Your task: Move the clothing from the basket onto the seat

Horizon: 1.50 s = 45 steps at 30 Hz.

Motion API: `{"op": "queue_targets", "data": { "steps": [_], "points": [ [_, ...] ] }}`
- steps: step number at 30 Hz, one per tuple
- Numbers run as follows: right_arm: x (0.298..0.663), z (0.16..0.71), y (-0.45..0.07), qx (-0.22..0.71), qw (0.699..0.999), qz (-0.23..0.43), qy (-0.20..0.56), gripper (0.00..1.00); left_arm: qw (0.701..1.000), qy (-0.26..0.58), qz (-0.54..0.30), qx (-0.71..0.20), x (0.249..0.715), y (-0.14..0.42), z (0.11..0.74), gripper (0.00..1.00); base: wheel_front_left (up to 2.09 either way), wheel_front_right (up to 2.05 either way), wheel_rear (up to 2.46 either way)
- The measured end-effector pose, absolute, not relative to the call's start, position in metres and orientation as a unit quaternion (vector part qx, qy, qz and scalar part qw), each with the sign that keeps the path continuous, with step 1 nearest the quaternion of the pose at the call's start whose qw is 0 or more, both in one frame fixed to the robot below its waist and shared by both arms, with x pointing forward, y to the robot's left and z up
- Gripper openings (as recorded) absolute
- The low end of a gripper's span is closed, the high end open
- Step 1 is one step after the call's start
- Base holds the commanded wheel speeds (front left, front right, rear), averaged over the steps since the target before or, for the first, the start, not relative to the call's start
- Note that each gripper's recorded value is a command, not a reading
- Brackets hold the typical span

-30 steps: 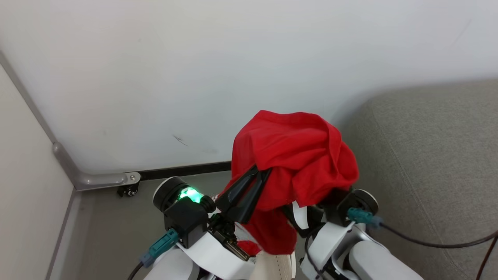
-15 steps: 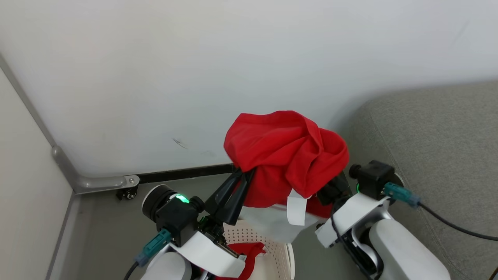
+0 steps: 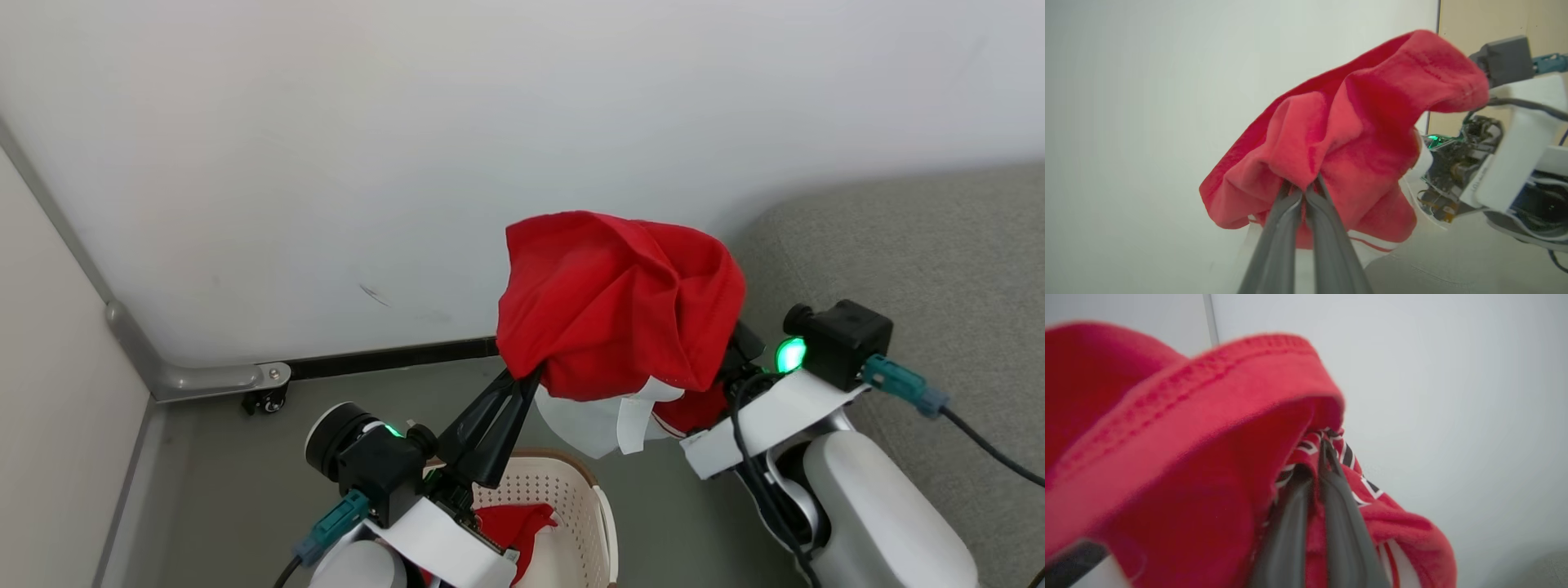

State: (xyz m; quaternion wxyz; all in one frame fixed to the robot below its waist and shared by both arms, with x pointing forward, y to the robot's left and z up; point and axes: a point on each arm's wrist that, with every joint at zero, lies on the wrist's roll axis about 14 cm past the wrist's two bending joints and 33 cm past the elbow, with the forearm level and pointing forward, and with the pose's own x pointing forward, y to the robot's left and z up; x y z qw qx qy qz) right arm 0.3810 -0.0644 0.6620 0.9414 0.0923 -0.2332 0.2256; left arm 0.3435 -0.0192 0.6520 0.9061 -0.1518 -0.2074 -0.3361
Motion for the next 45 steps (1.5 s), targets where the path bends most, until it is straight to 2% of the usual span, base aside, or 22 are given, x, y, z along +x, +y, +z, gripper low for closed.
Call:
{"op": "queue_targets", "data": {
  "steps": [14,16,17,18,19,41,45],
  "points": [
    [0.372,0.71,-0.089,0.122,0.921,0.202,-0.31,0.0,0.905,-0.199,-0.344,-0.15,0.343,-0.023,0.646,0.0,0.0,0.0,0.0],
    [0.37,0.716,-0.09,0.123,0.918,0.2,-0.319,0.0,0.904,-0.199,-0.348,-0.151,0.343,-0.024,0.646,0.26,0.0,0.0,0.0],
    [0.369,0.719,-0.092,0.124,0.916,0.199,-0.324,0.0,0.904,-0.199,-0.348,-0.151,0.343,-0.024,0.646,0.47,0.0,0.0,0.0],
    [0.368,0.722,-0.094,0.125,0.915,0.196,-0.329,0.0,0.904,-0.2,-0.347,-0.151,0.343,-0.024,0.646,0.92,0.0,0.0,0.0],
    [0.367,0.724,-0.096,0.127,0.914,0.194,-0.333,0.0,0.904,-0.2,-0.347,-0.151,0.343,-0.024,0.647,1.0,0.0,0.0,0.0],
    [0.361,0.744,-0.129,0.125,0.907,0.149,-0.373,0.0,0.923,-0.146,-0.326,-0.145,0.35,-0.015,0.608,1.0,0.0,0.0,0.0],
    [0.361,0.745,-0.133,0.124,0.907,0.144,-0.376,0.0,0.924,-0.138,-0.336,-0.116,0.348,-0.016,0.598,1.0,0.0,0.0,0.0]
  ]
}}
